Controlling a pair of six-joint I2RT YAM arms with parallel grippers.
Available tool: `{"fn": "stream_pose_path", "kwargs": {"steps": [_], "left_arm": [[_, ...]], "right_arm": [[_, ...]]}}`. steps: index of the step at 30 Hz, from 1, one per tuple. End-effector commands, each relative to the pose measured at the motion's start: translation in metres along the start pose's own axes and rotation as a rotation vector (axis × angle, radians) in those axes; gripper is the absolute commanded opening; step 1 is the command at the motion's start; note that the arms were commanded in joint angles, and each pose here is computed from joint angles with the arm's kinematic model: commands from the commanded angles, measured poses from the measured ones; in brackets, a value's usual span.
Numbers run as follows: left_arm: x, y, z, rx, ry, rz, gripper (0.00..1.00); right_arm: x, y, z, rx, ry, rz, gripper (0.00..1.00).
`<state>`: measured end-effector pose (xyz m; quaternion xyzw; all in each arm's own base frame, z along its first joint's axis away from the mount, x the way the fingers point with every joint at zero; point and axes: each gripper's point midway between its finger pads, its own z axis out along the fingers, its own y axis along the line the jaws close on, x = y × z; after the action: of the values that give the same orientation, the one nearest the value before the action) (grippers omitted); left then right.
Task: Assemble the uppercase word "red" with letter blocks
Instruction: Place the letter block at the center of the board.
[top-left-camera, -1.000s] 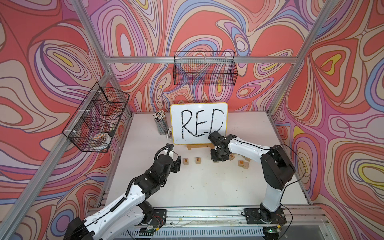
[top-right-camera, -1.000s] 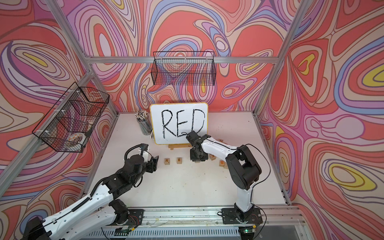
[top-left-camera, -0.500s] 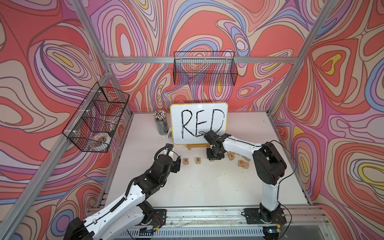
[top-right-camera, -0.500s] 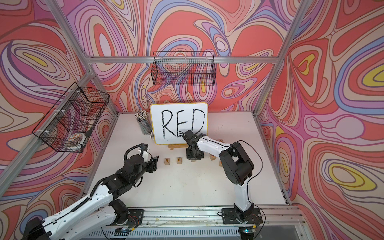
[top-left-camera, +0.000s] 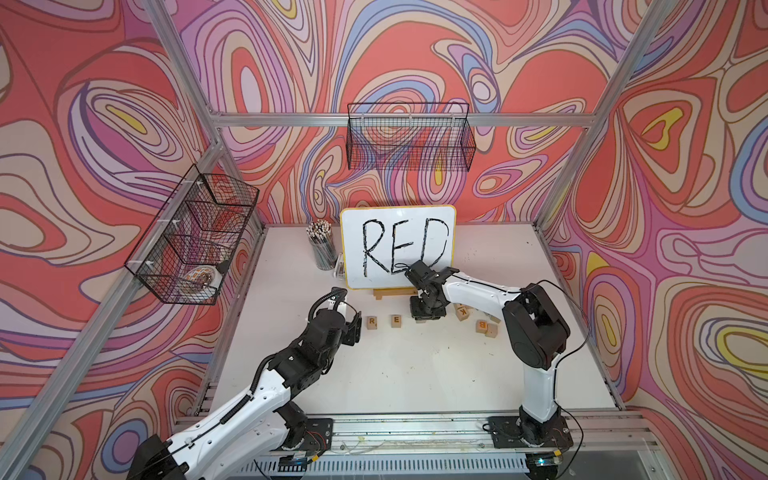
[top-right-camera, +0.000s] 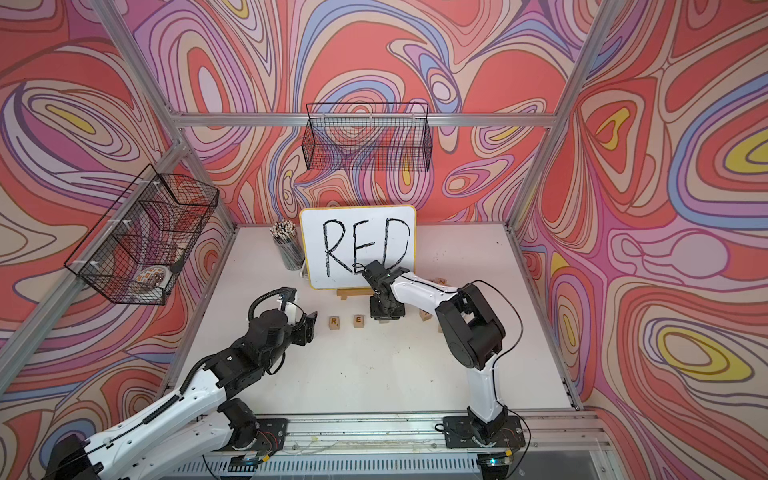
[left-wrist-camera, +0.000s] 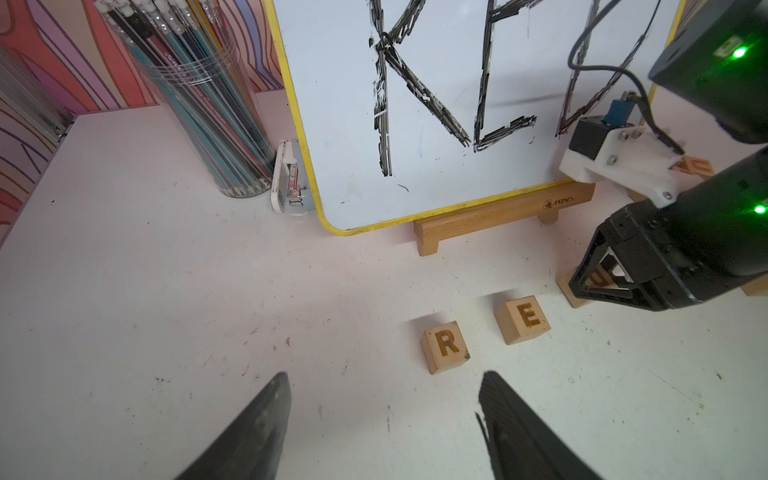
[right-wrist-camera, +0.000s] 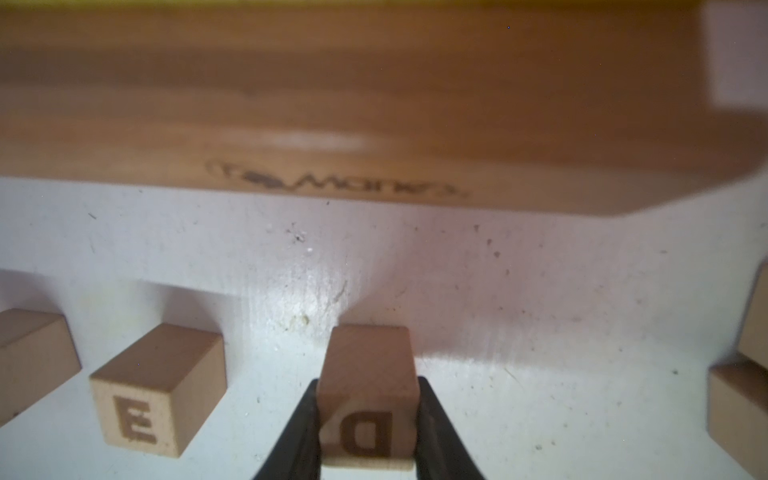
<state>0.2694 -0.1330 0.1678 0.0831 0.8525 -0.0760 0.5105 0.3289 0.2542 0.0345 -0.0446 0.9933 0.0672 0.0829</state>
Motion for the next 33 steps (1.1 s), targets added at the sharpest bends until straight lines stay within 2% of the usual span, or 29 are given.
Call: {"fn": "stream_pose_path", "kwargs": {"steps": [1, 10, 18, 33], "left_arm": [[0.000, 0.005, 0.000, -0.020, -0.006, 0.003, 0.75], [0.000, 0.005, 0.000, -0.019, -0.008, 0.002, 0.75], [0.000, 0.003, 0.000, -0.012, -0.009, 0.000, 0.75], [-0.002, 0.007, -0.005, -0.023, -0.019, -0.002, 0.74]], "right_arm": [[0.001, 0.003, 0.005, 0.011, 0.013, -0.009, 0.36], [-0.004, 0.007, -0.019, 0.008, -0.023, -0.051, 0.43], [-0.006, 0.004, -0.047, 0.017, -0.068, -0.056, 0.43], [-0.006, 0.005, -0.012, 0.059, 0.012, -0.103, 0.43]]}}
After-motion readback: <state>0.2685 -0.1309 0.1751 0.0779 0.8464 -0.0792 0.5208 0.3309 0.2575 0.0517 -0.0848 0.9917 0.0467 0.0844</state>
